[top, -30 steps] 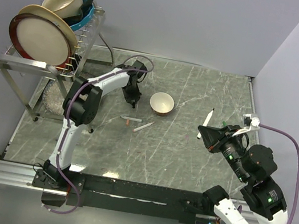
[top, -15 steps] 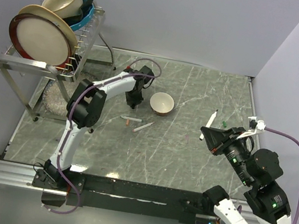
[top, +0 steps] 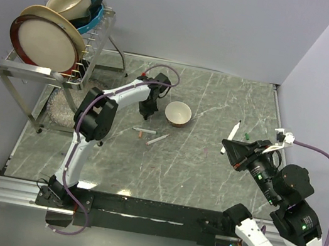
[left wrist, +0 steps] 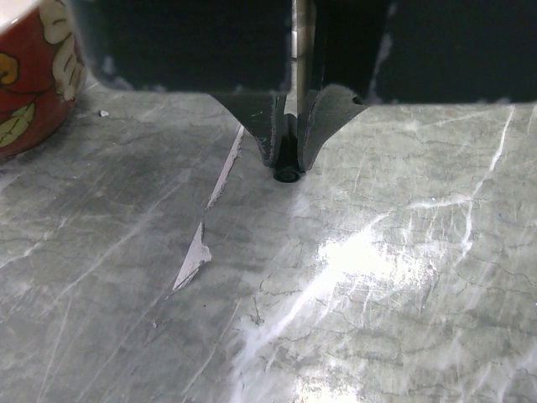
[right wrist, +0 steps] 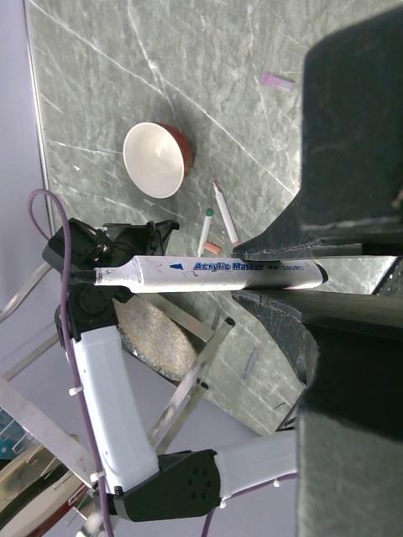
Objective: Insert the pens into the pen caps
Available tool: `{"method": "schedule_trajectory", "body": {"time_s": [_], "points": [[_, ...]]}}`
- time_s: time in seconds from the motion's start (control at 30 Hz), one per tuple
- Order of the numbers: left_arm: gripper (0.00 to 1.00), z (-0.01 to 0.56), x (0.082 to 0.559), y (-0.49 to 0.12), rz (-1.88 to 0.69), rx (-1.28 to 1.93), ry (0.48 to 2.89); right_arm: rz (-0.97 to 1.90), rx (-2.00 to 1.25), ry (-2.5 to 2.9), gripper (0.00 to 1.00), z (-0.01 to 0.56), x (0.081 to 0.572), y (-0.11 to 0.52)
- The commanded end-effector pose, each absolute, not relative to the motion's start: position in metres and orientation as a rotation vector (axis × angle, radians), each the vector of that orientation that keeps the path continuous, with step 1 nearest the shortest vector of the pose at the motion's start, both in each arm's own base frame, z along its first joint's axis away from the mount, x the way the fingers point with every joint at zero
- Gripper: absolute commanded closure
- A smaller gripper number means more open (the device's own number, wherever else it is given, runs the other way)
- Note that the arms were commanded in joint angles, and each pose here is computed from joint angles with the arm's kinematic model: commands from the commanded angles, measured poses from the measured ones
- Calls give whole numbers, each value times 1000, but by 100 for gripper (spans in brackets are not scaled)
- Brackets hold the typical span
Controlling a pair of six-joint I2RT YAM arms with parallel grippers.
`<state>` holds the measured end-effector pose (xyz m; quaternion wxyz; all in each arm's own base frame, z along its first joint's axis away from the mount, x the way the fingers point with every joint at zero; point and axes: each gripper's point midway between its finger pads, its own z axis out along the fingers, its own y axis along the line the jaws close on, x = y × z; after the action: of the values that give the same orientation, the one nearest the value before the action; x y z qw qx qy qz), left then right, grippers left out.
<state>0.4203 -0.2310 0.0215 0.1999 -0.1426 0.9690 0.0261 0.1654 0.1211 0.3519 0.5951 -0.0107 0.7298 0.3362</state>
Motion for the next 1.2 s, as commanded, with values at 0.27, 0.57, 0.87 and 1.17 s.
{"method": "schedule_trajectory", "body": {"time_s": [0.27,0.57,0.87,1.17], "points": [[99,122,409,-247,-186,-354,2617,903,-32,1724,100,352,158,138],[99,226,328,-323,-872,-29,2429,1249,-150,1822,100,291,154,202],[99,301,244,-362,-1498,71,2128,1348,-160,1886,100,248,169,231],[99,319,245,-364,-1504,36,2020,1381,-180,1919,100,245,165,246]]}}
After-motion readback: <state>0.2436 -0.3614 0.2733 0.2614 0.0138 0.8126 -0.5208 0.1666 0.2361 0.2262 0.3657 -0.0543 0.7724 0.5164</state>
